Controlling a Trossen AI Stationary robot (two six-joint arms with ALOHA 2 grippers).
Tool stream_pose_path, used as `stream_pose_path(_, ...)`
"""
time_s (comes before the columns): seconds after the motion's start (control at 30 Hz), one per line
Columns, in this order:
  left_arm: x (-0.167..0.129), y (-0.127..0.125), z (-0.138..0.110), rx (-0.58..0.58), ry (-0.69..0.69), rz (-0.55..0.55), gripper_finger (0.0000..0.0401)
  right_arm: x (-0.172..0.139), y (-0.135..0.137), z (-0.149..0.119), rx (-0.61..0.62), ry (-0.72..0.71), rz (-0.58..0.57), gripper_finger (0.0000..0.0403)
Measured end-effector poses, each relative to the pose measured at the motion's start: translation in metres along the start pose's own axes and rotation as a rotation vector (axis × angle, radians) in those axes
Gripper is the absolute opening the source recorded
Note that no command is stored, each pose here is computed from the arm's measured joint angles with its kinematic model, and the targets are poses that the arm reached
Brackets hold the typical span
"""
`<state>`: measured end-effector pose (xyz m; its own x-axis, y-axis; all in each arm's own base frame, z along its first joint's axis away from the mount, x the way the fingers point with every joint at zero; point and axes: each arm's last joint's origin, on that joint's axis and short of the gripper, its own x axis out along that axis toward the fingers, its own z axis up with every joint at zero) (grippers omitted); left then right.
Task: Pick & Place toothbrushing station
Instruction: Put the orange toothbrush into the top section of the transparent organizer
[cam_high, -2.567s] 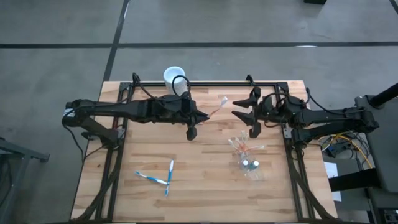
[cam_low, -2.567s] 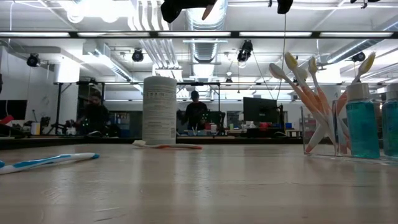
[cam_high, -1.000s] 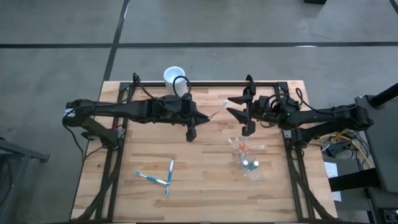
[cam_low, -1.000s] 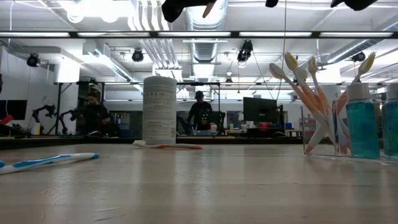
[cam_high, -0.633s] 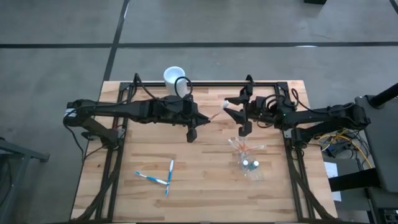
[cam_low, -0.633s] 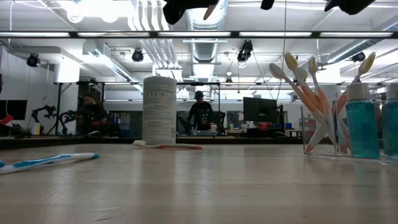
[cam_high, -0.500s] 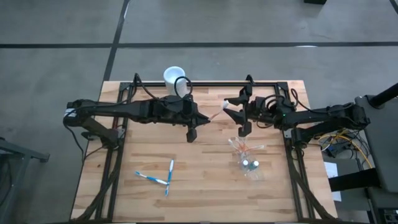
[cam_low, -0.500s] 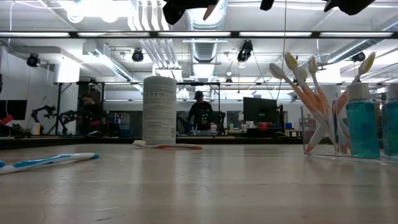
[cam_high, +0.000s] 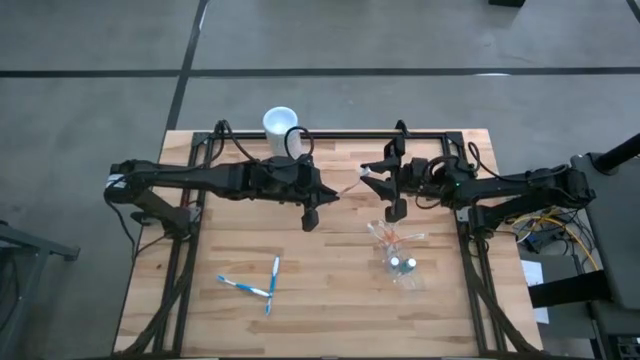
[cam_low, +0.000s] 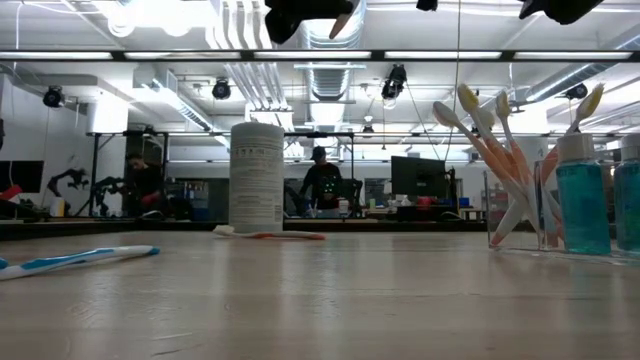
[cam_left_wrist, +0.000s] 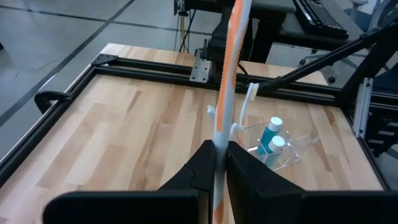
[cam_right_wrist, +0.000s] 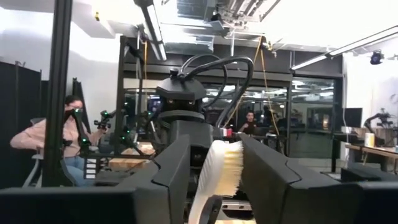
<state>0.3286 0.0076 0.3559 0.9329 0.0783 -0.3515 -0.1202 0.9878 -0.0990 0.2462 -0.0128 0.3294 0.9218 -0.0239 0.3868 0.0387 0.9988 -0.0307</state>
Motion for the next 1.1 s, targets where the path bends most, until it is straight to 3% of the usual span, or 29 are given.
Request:
stream_pose_path(0.37,0.0012,0.0,-0.0002,0.0,-0.002,0.002,0.0032,-0.0001,0.0005,0.0003,0.008,-0.001,0.013,0.0054)
stream_pose_path(1.1,0.0012,0.0,0.0008,-0.002,-0.012,0.001,0.0036,-0.0002,0.0003,0.0005,0.02,-0.002,0.008,0.0041)
